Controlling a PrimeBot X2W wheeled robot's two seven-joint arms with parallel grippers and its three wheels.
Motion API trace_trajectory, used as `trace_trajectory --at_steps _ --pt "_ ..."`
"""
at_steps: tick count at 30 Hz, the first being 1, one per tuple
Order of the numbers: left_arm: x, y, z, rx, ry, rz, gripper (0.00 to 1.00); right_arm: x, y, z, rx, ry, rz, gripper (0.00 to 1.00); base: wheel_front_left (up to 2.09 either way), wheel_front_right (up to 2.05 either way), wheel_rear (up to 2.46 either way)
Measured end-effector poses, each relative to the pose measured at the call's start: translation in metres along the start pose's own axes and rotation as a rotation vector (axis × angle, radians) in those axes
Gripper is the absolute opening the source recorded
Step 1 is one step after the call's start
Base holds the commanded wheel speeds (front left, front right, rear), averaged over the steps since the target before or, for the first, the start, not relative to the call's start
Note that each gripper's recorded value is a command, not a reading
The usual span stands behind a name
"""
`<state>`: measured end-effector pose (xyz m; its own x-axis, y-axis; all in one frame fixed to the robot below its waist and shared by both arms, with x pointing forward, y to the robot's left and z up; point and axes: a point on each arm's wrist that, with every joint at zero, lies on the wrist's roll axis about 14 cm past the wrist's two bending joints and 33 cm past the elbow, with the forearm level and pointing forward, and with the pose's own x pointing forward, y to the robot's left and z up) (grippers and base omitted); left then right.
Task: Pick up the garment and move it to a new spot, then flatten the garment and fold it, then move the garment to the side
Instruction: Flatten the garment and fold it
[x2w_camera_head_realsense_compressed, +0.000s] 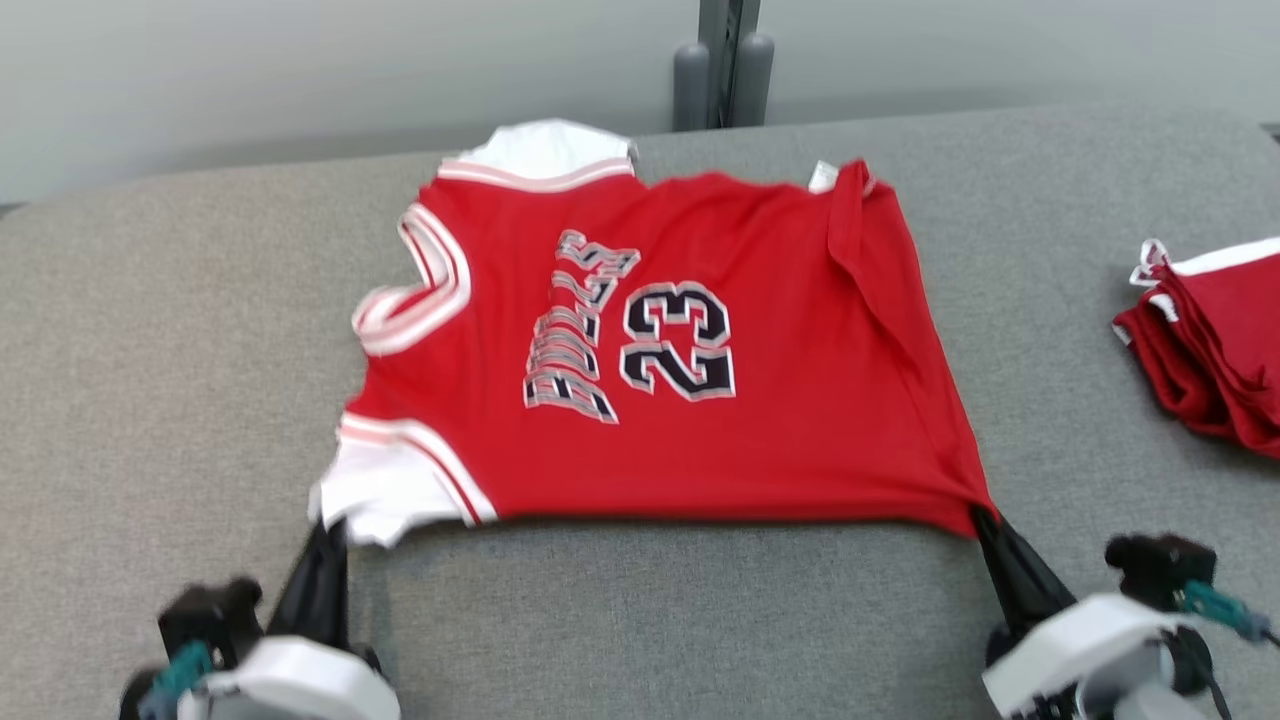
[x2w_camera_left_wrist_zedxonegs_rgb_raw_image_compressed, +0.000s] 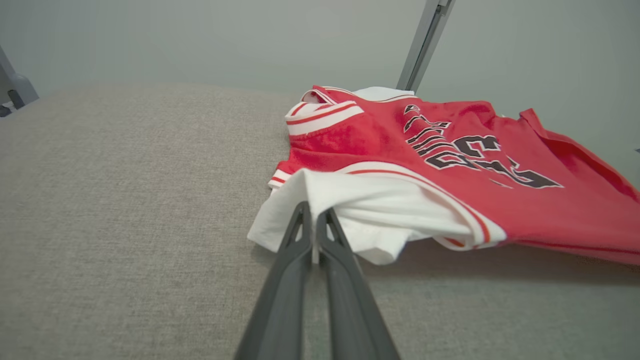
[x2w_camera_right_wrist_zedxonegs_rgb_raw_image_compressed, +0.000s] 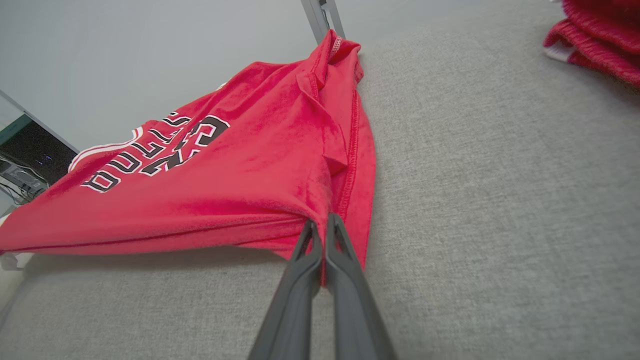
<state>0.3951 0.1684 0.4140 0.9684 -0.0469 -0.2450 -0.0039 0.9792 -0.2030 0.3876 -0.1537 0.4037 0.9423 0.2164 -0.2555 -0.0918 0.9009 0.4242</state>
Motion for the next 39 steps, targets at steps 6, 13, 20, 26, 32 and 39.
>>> trace_trajectory --at_steps 6,13,20,26,32,39 --pt "-0.059 -0.009 -0.002 -0.046 0.06 0.046 0.0 -0.042 -0.012 -0.013 -0.025 0.008 -0.041 0.0 0.0 0.0 0.0" --pt "-0.114 -0.022 -0.017 -0.104 0.173 0.071 0.0 -0.086 -0.022 -0.03 -0.03 0.056 -0.104 0.0 0.0 0.0 0.0" --pt "-0.127 -0.019 -0.018 -0.092 0.211 0.085 0.0 -0.106 -0.021 -0.033 -0.032 0.091 -0.146 0.0 0.0 0.0 0.0" --pt "-0.108 -0.017 -0.005 -0.065 0.189 0.076 0.0 -0.101 -0.019 -0.029 -0.024 0.107 -0.161 0.0 0.0 0.0 0.0" --pt "-0.061 -0.021 0.023 0.017 0.13 0.004 0.0 -0.069 -0.014 -0.007 -0.063 0.1 -0.133 0.0 0.0 0.0 0.0" --pt "-0.007 -0.038 0.02 0.108 0.167 -0.113 0.0 -0.027 -0.012 0.007 -0.119 0.102 -0.093 0.0 0.0 0.0 0.0"
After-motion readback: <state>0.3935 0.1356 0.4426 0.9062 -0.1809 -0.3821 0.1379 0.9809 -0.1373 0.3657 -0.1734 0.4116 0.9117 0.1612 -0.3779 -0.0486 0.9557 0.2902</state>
